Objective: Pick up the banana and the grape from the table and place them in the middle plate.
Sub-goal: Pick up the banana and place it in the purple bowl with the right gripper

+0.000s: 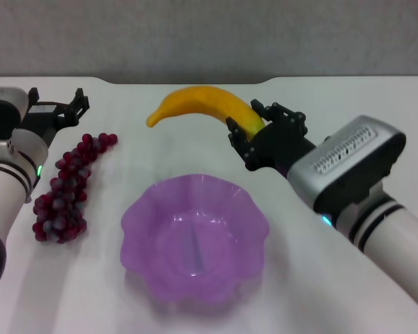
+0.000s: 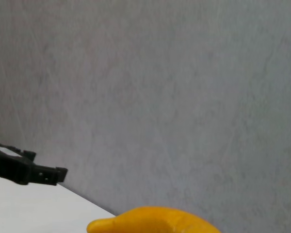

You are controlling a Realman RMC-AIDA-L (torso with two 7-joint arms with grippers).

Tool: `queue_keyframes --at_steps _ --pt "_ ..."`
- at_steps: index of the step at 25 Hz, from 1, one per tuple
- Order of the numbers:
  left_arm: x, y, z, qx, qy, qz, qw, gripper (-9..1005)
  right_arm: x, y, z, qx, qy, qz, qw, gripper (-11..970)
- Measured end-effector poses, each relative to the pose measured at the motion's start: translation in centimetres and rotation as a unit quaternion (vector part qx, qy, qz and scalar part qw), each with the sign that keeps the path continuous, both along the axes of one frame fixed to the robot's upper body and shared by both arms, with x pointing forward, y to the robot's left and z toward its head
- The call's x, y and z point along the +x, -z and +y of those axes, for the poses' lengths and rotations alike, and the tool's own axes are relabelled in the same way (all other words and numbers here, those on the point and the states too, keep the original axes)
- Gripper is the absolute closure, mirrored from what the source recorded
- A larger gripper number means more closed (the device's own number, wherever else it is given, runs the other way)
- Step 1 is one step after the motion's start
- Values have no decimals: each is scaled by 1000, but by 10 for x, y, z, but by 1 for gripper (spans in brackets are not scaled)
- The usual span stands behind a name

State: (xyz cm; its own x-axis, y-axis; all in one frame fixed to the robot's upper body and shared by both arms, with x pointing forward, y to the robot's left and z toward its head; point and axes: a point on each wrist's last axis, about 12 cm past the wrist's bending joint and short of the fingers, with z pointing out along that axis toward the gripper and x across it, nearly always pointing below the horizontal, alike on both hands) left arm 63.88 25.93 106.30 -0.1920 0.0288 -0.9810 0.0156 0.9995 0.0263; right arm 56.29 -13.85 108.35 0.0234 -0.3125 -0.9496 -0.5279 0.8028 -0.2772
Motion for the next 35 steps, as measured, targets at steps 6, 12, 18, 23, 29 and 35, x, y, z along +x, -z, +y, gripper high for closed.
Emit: queue_keyframes --at_steps 6,12,18,23,29,35 --pt "0 0 0 -3 -2 0 1000 103 -23 12 2 6 5 -7 1000 493" --pt "0 0 1 -4 -4 0 1000 103 -45 30 7 -14 36 9 999 493" --pt "-2 0 3 -5 -8 -5 1000 103 -60 42 17 -31 16 31 999 493" --pt "-2 0 3 -6 -8 -7 1000 103 -67 44 22 -48 6 35 998 492" --pt "-3 1 4 -6 -9 -6 1000 103 -75 47 30 -76 -24 27 996 492" --pt "-5 2 6 -7 -12 -9 1000 102 -83 45 39 -86 -49 19 995 492"
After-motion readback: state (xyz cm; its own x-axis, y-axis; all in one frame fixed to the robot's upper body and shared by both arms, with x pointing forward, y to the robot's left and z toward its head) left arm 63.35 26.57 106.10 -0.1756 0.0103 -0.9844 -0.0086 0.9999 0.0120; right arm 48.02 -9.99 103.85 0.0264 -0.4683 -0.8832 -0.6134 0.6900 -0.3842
